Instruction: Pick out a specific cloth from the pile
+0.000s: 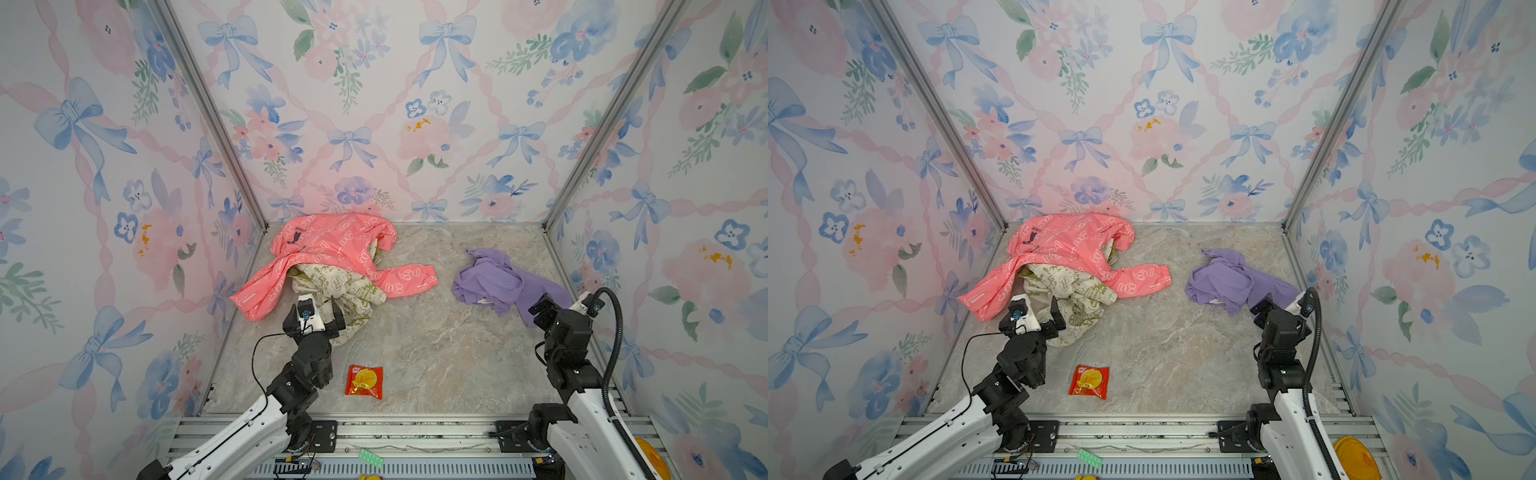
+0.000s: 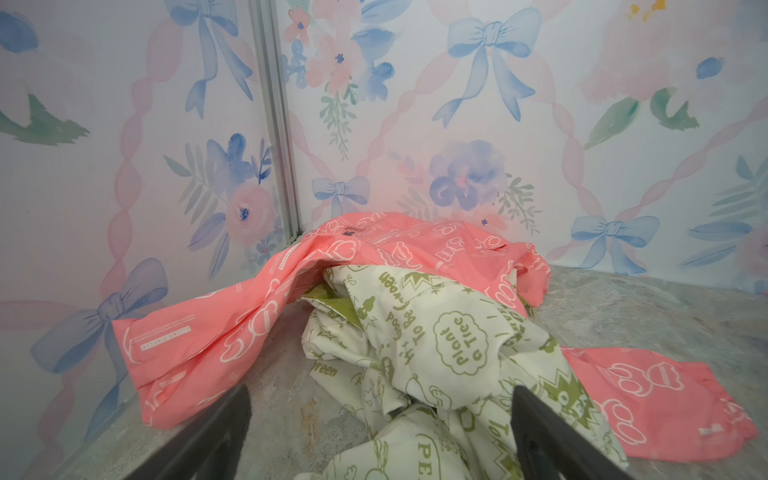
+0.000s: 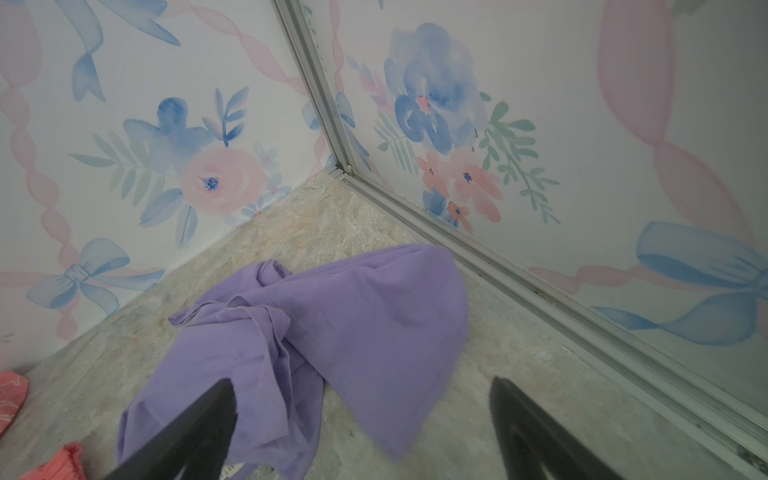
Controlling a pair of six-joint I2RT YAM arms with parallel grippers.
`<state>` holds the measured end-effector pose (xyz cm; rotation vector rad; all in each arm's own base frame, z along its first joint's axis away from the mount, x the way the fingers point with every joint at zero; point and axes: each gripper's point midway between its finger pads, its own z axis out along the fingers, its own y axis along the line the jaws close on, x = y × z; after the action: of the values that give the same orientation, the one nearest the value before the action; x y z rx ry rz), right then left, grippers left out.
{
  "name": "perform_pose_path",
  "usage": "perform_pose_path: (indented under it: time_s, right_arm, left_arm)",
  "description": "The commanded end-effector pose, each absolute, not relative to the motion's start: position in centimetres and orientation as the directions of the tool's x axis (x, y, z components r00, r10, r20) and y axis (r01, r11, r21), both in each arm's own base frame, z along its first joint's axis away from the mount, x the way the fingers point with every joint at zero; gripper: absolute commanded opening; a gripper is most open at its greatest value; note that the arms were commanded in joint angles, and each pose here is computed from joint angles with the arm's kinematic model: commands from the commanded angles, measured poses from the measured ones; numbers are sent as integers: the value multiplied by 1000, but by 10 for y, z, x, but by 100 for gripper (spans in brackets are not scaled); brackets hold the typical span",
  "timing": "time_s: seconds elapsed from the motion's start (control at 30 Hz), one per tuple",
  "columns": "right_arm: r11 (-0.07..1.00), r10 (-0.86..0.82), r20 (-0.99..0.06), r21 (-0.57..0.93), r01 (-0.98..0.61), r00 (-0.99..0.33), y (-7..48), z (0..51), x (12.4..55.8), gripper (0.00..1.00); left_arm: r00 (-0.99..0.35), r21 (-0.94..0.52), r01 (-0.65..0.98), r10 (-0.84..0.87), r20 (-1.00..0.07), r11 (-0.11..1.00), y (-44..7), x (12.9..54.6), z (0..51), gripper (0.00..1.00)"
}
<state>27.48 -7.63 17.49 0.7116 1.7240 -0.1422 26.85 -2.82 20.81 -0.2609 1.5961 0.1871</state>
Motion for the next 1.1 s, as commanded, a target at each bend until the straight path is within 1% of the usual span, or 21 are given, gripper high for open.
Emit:
perform_pose_path:
  time_s: [0.0,0.17,0.27,0.37,0.43,0.5,0.57,0.6,0.63,0.67,0.77,0.87,0.93,1.0,1.07]
  right_arm:
    - [854,260,-963,195,482,-72,-75,175,280,97]
    - [906,170,-973,92,413,-155,-63,159,298,97]
    - [928,122,-976,47,369,-182,-50,149,312,97]
    - [954,9,-980,-51,296,-198,-27,141,330,97]
    - [956,-91,-975,-142,256,-201,-8,140,343,97]
    - [949,-224,-956,-258,180,-190,21,139,357,97]
    - [938,-272,-944,-303,166,-188,33,128,369,97]
    - [918,-283,-944,-318,237,-171,28,132,369,97]
    - [912,-274,-947,-311,267,-165,24,134,366,97]
    - [923,-257,-954,-289,252,-152,23,134,364,97]
    - [960,-196,-972,-218,175,-132,20,128,361,97]
    - [988,-108,-983,-123,96,-151,12,111,365,97]
    - [987,-114,-984,-127,96,-135,14,113,368,97]
    - [987,-133,-975,-146,63,-178,20,109,374,97]
    - [990,-107,-970,-124,67,-220,15,107,382,97]
  left_arm:
    - [67,-120,-283,-105,-992,952,-17,275,212,98]
    - [79,-112,-301,-92,-993,947,6,281,188,98]
    - [81,-92,-303,-71,-994,948,13,284,178,98]
    - [54,-40,-305,-24,-998,951,15,290,168,98]
    - [43,-4,-295,9,-999,955,13,295,163,98]
    - [59,12,-275,30,-998,961,9,300,166,98]
    - [60,28,-244,45,-997,969,4,308,167,98]
    - [56,37,-238,52,-997,970,2,312,167,98]
    - [51,43,-230,57,-997,972,2,315,165,98]
    - [49,39,-216,51,-997,976,1,318,163,98]
    - [45,17,-189,25,-999,982,3,325,155,98]
    - [43,18,-169,26,-999,985,1,332,147,98]
    - [40,22,-172,29,-999,985,1,334,148,98]
    - [-8,24,-175,23,-1000,984,1,342,140,98]
    - [-35,44,-167,39,-999,985,-2,353,136,98]
